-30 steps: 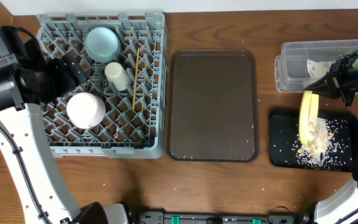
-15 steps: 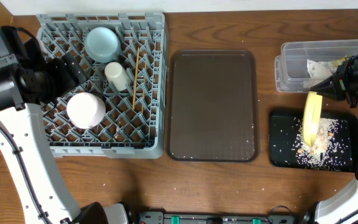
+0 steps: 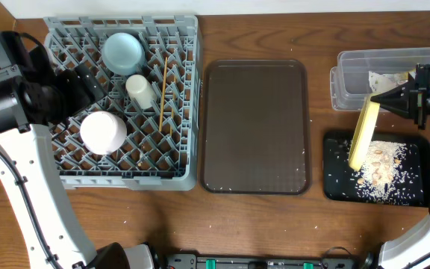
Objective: Sort waste into correct bins and load items into the dishwasher
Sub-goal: 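Tilt the yellow plate to dump the rice onto the black tray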
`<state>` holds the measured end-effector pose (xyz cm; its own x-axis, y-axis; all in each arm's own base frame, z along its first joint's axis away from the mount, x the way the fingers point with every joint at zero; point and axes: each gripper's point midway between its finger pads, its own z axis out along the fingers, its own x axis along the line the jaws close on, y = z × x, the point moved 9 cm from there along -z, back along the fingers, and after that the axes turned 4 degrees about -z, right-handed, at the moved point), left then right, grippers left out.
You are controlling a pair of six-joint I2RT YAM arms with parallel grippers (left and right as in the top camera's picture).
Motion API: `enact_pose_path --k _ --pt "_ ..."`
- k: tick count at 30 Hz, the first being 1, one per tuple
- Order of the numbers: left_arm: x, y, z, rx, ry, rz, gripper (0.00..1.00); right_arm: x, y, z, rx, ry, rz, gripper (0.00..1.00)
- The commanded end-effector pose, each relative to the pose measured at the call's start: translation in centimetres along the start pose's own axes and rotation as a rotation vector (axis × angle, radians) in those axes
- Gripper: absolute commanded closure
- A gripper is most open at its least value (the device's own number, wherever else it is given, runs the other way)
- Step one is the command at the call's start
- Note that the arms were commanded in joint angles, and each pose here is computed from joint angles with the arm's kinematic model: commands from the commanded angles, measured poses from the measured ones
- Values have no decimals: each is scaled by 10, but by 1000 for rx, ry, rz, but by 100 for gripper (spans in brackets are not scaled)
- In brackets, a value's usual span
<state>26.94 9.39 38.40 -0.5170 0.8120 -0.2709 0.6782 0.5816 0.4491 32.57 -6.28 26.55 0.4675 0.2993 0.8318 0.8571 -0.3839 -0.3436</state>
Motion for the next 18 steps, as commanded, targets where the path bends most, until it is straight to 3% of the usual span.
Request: enact_pose_path --k 1,18 --pt "2 0 0 0 8 -14 4 -2 -3 -12 -35 -6 52 99" --pt "2 0 0 0 8 -14 4 -5 1 -6 -51 -67 185 99"
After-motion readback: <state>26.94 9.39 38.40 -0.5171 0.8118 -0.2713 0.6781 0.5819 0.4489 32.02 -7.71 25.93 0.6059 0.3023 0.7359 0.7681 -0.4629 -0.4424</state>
